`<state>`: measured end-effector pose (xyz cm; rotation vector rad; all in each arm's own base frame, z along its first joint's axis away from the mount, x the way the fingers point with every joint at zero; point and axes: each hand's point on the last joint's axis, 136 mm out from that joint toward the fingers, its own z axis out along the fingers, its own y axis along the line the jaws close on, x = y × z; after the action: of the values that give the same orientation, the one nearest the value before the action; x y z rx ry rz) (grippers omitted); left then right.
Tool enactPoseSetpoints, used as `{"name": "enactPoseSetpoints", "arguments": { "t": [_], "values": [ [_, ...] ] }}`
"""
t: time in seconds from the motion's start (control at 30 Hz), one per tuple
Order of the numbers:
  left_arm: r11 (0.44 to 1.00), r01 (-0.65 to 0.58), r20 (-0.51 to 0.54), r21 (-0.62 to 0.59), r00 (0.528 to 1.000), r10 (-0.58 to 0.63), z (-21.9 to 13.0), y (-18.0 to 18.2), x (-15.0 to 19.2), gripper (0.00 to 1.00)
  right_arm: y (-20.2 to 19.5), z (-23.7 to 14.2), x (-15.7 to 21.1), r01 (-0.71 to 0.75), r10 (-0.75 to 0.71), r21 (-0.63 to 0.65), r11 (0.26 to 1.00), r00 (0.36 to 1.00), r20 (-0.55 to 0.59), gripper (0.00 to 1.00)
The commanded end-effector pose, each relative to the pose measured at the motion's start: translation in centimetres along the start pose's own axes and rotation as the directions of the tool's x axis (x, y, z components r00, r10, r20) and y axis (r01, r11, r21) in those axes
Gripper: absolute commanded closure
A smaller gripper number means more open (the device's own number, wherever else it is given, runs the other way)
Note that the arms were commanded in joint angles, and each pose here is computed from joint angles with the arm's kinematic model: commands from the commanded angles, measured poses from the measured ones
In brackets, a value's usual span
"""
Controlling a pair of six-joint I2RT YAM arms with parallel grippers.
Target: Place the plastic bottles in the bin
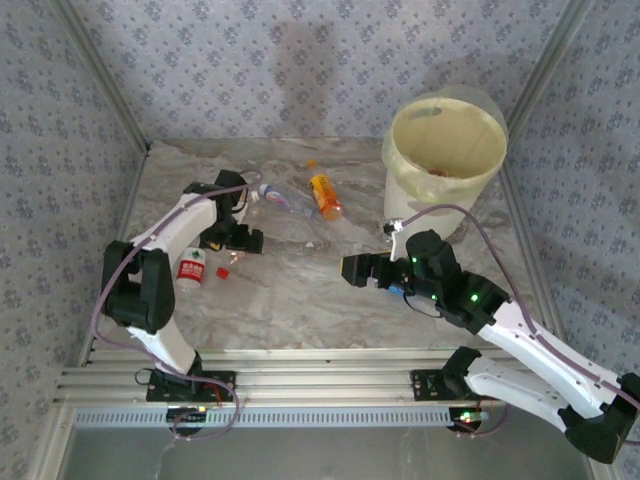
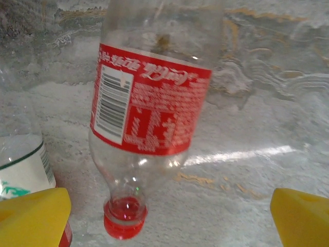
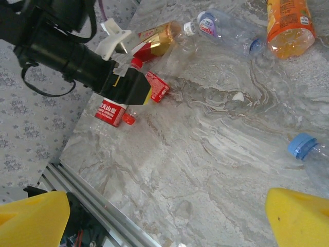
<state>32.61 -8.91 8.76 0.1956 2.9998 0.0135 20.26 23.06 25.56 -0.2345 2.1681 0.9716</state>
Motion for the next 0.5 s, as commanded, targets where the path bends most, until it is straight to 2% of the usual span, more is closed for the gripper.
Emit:
{"name": "enactPoseSetpoints", "arguments": {
  "t": [0.0, 0.37, 0.47],
  "values": [
    [1.000, 0.004, -0.004, -0.027, 1.000, -0.004, 0.4, 0.9, -1.2, 0.00, -0.2, 0.0, -0.1, -0.011, 0.011, 0.010, 1.000, 1.000, 0.021, 0.00],
    [0.999, 0.022, -0.077, -0.030, 0.997, -0.024, 4.5, 1.0, -1.8, 0.01, -0.6, 0.0, 0.3, -0.022, 0.021, 0.024, 0.999, 1.000, 0.017, 0.00],
    [0.999, 0.028, -0.090, -0.021, 0.996, -0.030, 5.0, 0.7, -1.7, 0.05, -0.6, 0.0, 0.3, -0.025, 0.024, 0.026, 0.999, 1.000, 0.017, 0.00]
  ]
}}
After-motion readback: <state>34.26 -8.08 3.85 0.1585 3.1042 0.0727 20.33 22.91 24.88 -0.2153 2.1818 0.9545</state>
